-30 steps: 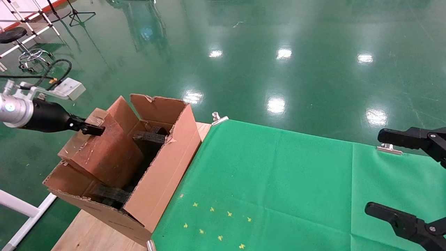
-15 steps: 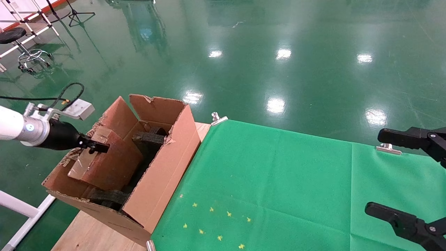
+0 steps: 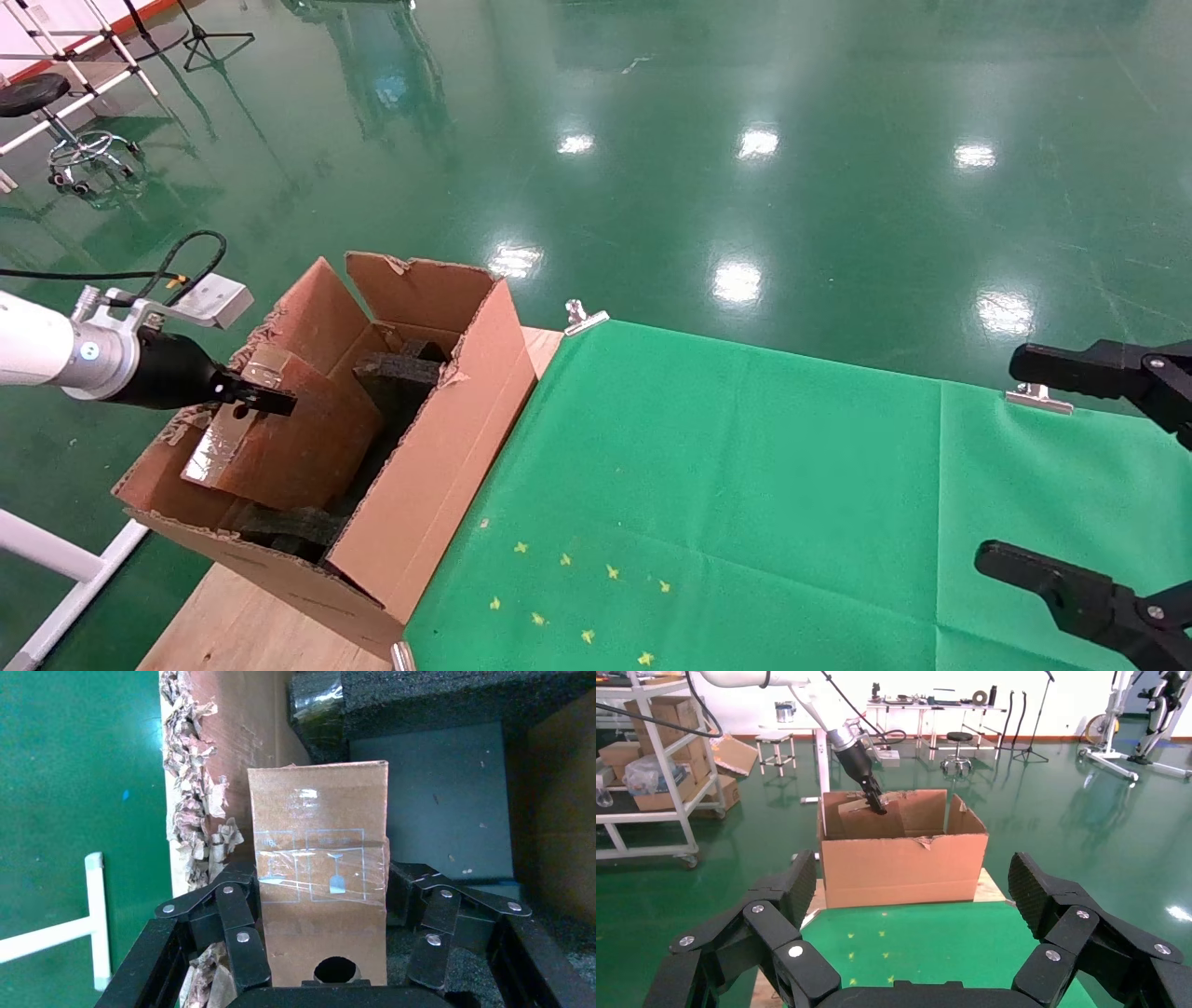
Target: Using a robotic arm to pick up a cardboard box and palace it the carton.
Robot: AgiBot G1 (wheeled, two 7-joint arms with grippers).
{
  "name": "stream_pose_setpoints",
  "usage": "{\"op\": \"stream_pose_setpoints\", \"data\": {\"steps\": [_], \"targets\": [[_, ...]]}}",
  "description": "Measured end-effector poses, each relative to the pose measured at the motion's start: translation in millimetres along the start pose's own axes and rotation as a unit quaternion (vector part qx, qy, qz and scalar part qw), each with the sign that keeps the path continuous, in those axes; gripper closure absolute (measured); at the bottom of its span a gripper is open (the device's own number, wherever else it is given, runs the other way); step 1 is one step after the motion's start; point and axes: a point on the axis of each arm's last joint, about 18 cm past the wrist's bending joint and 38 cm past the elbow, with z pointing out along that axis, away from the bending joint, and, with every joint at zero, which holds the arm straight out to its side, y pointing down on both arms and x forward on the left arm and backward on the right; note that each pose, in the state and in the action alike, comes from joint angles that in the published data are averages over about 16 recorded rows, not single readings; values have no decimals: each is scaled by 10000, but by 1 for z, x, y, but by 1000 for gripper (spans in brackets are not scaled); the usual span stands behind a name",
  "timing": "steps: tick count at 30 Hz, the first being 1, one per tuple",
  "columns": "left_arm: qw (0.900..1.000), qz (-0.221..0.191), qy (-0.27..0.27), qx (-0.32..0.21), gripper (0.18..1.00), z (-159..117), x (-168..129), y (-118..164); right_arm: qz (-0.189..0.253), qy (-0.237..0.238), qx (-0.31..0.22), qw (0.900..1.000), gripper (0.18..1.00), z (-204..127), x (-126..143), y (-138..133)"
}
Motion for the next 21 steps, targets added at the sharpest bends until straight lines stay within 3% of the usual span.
{"op": "stream_pose_setpoints", "data": {"steps": [8, 21], "targets": [[10000, 14, 13, -7, 740, -1, 0, 0, 0, 0, 0, 10000, 178, 0, 0, 0], [9997, 92, 142, 182, 520, -9, 2, -12, 0, 0, 0, 10000, 178, 0, 0, 0]]}}
